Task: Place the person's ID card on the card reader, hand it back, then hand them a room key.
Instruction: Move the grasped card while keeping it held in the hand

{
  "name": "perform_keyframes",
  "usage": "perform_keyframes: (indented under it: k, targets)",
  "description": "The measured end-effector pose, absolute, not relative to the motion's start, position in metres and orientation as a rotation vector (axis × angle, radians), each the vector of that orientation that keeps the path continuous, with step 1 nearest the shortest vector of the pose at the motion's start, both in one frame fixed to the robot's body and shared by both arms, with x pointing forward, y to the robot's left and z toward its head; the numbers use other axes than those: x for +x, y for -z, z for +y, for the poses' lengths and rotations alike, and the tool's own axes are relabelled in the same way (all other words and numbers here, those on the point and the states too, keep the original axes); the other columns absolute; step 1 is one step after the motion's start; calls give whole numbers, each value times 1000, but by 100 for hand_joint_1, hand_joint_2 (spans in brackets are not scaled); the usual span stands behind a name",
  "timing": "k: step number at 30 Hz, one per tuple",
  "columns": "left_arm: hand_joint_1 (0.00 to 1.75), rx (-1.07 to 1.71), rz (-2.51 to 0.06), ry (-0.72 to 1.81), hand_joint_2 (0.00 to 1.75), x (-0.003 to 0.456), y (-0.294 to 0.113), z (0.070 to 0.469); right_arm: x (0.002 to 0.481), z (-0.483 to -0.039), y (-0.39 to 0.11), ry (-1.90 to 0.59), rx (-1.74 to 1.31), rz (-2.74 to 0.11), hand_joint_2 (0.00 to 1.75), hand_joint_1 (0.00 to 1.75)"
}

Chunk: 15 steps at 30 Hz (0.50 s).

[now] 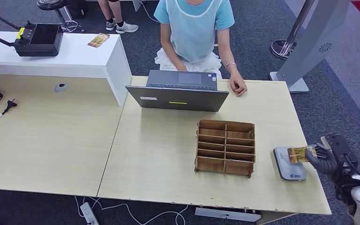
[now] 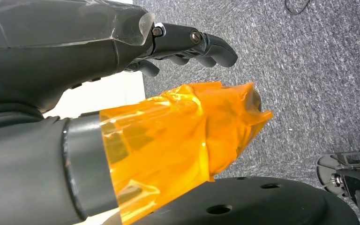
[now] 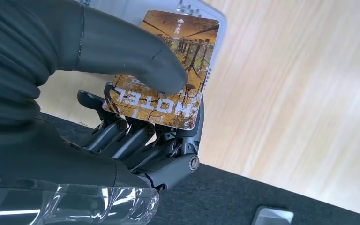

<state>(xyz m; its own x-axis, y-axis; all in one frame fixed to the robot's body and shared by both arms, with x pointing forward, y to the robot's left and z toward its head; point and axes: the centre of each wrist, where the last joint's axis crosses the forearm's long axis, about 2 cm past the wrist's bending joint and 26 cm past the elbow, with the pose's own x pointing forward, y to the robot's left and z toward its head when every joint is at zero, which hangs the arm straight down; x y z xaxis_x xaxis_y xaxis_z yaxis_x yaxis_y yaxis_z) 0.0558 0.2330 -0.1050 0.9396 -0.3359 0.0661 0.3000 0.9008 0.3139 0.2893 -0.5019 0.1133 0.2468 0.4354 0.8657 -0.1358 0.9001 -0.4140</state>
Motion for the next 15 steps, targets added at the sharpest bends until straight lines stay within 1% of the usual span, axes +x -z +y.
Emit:
perform_keyframes:
  k: [8,15]
  targets:
    - [0,305,-121,326,0,56,105,233,301,-500,-136,-395,-171,-1379,175,175]
    - [0,304,-121,319,0,56,105,233,319,-492,-176,-430,-136,-1504,175,175]
